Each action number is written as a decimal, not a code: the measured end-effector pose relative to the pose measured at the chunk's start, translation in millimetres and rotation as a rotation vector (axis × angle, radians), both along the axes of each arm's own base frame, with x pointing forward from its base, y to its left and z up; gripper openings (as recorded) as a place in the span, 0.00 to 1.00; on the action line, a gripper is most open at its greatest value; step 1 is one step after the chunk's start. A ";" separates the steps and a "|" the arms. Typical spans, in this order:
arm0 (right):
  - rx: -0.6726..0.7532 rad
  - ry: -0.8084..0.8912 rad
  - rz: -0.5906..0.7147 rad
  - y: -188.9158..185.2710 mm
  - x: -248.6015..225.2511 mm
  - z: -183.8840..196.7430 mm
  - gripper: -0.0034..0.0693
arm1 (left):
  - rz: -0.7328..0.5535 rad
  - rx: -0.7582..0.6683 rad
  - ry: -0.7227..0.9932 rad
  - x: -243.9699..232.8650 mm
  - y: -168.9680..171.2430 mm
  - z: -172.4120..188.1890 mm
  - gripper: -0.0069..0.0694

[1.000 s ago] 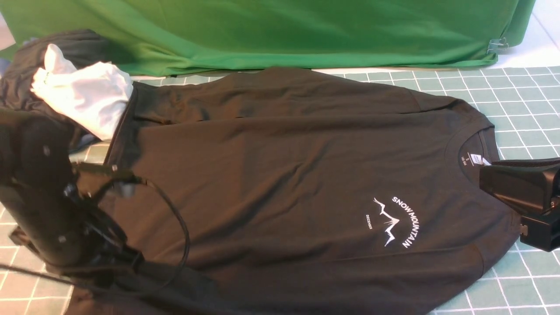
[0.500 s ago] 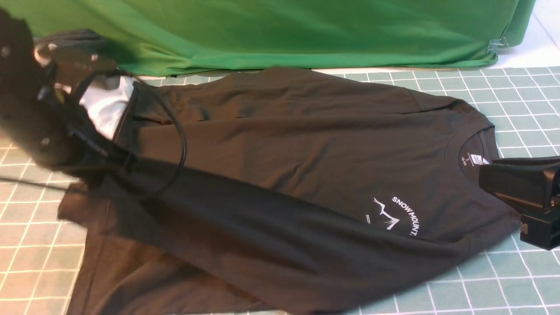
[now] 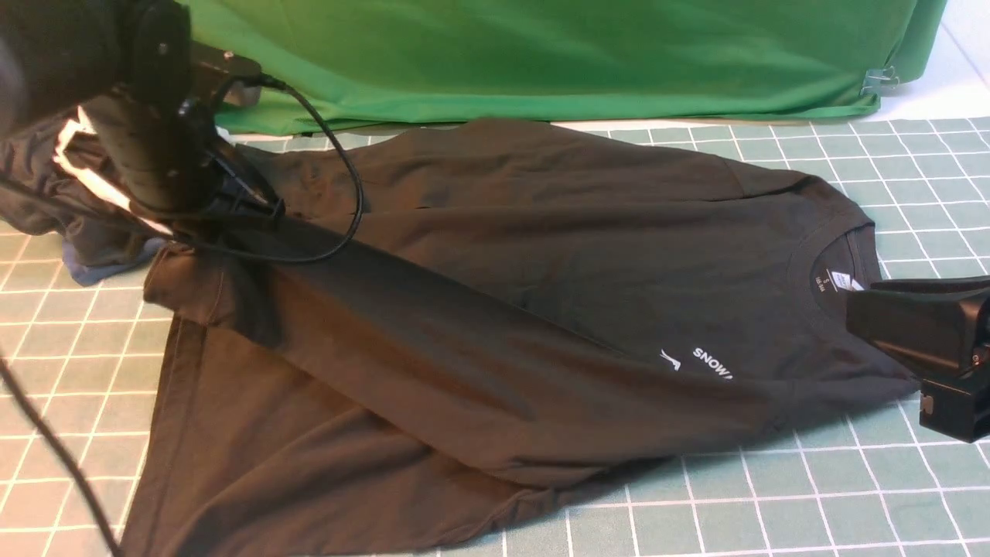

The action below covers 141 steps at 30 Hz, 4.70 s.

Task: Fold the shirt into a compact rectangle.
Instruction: 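Fold the left side of the black T-shirt inward over its body, then grab the top left corner of the dark shirt with the left gripper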

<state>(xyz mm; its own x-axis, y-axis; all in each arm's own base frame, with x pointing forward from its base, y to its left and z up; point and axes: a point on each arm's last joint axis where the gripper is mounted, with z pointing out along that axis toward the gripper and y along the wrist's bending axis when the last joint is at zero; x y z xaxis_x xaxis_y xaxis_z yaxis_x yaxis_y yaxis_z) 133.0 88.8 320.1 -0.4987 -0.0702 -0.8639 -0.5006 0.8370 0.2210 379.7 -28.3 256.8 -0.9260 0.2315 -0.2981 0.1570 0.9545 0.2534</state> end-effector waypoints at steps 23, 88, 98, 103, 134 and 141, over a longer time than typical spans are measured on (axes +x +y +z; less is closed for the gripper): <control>-0.143 0.368 0.043 17.1 17.1 -18.2 0.37 | -0.023 0.090 -0.031 23.9 4.0 -20.9 0.67; -0.654 0.646 0.305 82.8 63.7 -147.0 0.08 | 0.079 -0.341 0.003 -151.7 -10.9 -9.1 0.10; -0.658 0.773 0.276 57.1 28.4 -145.3 0.08 | 0.099 -0.350 -0.004 -152.9 -10.7 -7.4 0.10; -0.621 0.743 0.247 57.6 29.3 -147.1 0.15 | 0.110 -0.362 -0.042 -149.6 -10.8 -6.1 0.10; -0.427 0.481 0.217 54.5 25.6 -65.3 0.42 | -0.037 -0.187 -0.029 -1.7 -29.3 -69.1 0.95; -0.424 0.476 0.217 54.9 25.9 -65.1 0.42 | -0.055 -0.173 0.030 1.2 -30.3 -91.3 0.79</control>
<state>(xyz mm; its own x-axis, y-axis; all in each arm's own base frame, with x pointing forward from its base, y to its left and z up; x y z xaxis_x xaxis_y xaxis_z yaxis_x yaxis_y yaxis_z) 158.8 143.7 255.0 -0.7549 -0.4963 -0.4288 -0.5962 0.7917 0.1333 380.9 -58.6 165.5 -0.9226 0.2295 -0.3101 0.2149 0.9733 0.0809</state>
